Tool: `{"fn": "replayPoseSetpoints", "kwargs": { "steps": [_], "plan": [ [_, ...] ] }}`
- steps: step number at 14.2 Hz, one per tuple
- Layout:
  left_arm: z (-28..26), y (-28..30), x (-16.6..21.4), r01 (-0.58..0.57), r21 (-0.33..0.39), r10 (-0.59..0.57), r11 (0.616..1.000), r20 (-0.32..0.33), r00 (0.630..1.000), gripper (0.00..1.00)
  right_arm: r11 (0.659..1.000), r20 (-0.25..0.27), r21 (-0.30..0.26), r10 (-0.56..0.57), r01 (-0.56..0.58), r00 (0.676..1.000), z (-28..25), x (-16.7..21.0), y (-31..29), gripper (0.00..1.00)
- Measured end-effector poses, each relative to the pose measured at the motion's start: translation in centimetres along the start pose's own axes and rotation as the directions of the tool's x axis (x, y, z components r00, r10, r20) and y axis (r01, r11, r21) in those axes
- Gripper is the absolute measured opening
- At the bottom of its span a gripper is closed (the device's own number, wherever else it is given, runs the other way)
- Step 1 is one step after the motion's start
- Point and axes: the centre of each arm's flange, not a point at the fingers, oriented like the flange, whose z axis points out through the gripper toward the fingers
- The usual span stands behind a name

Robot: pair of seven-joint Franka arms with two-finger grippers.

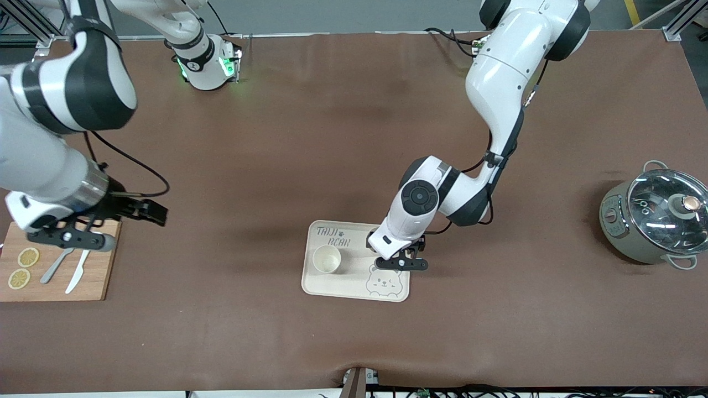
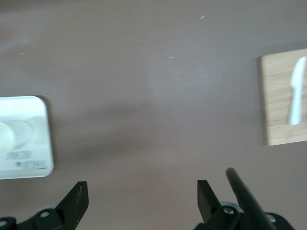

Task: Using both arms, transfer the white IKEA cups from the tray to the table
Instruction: 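Lift the cup with the left gripper while the right gripper reaches the tray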

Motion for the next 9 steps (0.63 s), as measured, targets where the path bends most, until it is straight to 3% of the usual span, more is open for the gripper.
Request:
{"fn": "replayPoseSetpoints", "kwargs": {
  "steps": [2,6,9],
  "plan": [
    [0.2,0.0,-0.1,-0.003,0.004,0.003,1.000,0.001,1.000,1.00,0.998,-0.010,0.048,0.044,-0.043,0.999,1.2,1.2,-1.7,1.00],
    [1.1,0.0,0.0,-0.002,-0.009,0.002,1.000,-0.022,1.000,1.00,0.992,-0.046,0.086,0.100,-0.096,0.994,5.2,2.1,-7.3,1.00],
    [1.7,0.5,-0.2,-0.002,-0.007,0.002,1.000,-0.035,0.999,0.69,0.988,-0.044,0.097,0.126,-0.121,0.991,8.4,2.2,-11.1,1.00]
  ]
}}
